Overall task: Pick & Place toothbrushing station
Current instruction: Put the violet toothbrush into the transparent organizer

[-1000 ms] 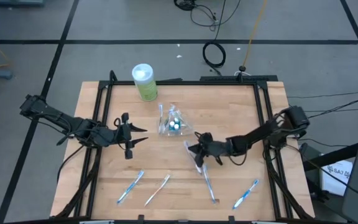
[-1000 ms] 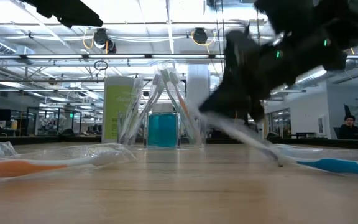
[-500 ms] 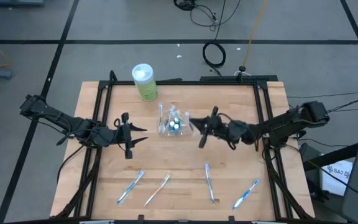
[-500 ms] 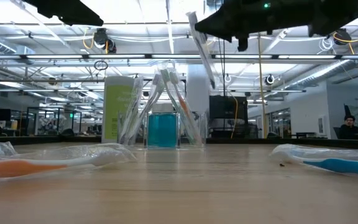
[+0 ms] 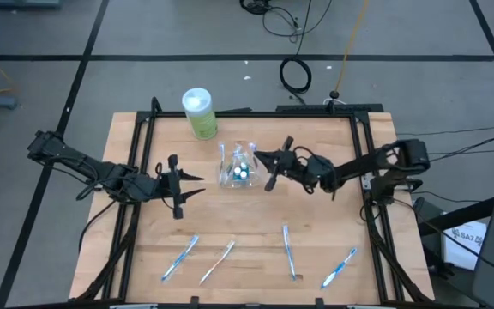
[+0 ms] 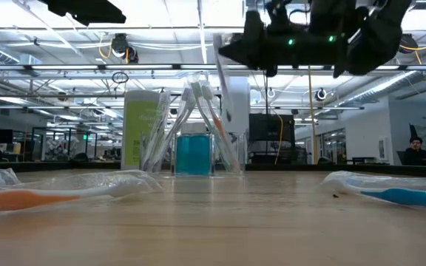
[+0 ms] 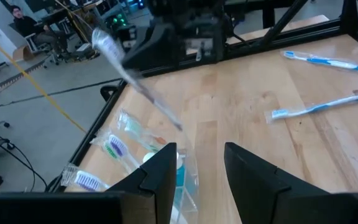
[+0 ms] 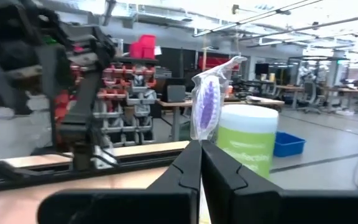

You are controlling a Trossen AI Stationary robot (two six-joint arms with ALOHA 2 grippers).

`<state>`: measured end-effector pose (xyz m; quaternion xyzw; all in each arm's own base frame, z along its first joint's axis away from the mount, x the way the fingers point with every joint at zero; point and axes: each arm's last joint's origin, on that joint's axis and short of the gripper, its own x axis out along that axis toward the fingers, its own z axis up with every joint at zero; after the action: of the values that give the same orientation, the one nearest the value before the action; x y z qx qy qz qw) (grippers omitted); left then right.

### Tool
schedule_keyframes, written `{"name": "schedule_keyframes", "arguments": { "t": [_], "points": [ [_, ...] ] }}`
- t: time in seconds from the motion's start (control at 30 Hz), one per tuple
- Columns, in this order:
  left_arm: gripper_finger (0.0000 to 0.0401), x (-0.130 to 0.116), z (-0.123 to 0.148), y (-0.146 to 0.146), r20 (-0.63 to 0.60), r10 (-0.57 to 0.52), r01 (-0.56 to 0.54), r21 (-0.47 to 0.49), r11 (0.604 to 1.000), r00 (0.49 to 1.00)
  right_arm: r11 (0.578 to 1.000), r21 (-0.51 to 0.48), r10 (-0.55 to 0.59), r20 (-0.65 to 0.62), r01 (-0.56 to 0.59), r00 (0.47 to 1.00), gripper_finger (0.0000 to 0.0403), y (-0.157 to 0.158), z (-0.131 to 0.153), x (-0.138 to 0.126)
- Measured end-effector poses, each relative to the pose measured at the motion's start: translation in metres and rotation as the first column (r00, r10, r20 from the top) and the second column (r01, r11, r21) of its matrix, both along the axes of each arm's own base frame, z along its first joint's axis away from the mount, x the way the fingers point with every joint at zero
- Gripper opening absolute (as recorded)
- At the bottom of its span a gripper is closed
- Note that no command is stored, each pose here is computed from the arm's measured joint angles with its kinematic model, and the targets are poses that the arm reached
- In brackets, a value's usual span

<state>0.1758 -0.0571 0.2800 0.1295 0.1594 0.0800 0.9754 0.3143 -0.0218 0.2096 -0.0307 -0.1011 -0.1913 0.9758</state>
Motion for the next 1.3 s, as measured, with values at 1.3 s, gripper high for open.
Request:
{"name": "schedule_keyframes", "arguments": {
  "t": [1.3],
  "points": [
    [0.0141, 0.0, 0.0, 0.0, -0.004, -0.001, 0.001, 0.0, 1.0, 1.0, 0.995, -0.071, -0.09, -0.337, 0.07, 0.937, 0.002, 0.008, -0.068, 0.013]
  ]
}}
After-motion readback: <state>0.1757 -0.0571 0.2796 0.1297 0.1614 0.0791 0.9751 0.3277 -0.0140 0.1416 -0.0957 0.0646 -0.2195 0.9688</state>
